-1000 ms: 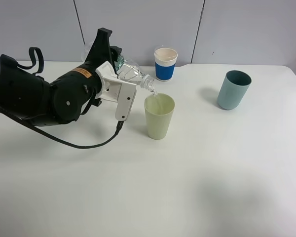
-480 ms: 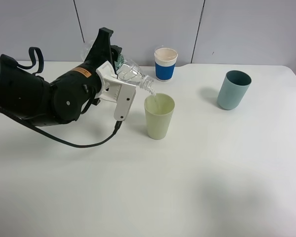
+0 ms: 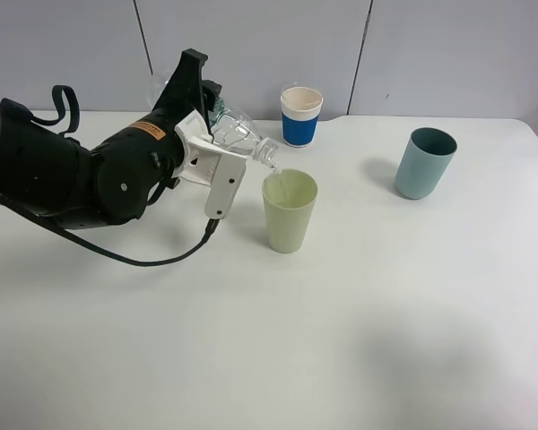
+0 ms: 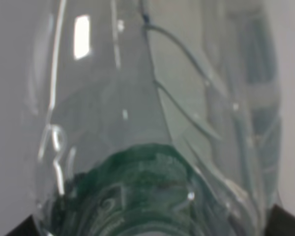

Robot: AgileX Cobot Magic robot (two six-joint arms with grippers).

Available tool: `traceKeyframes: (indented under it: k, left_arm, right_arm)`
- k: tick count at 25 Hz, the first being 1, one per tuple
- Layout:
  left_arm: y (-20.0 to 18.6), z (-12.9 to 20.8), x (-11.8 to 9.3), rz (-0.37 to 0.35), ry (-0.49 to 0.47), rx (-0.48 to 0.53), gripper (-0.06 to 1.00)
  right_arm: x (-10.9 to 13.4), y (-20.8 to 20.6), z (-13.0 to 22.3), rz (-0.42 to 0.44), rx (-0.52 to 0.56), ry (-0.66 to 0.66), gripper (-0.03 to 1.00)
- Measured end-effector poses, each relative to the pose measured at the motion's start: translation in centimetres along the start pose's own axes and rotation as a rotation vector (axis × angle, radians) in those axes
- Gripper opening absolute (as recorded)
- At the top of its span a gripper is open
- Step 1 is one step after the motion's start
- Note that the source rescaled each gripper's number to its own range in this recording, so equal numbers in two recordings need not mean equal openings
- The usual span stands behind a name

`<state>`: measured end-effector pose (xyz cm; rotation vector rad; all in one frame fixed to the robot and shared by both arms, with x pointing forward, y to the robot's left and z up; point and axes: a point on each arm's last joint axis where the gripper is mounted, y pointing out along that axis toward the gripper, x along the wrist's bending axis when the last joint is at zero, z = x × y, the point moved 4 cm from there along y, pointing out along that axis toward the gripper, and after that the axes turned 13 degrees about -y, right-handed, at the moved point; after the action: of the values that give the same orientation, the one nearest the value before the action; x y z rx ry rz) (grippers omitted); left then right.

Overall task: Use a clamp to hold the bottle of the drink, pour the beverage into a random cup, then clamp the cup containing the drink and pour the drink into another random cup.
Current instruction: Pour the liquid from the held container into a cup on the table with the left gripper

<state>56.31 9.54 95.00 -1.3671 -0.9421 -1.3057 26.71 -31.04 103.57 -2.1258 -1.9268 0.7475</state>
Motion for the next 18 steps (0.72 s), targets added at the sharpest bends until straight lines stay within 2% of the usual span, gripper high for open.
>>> traceKeyframes:
  k: [18]
  left_arm:
    - [0.0,0.09,0.17,-0.013,0.047,0.007,0.08]
  right_arm:
    - [0.0,0.0,0.0,0.0,0.0,0.0,1.0]
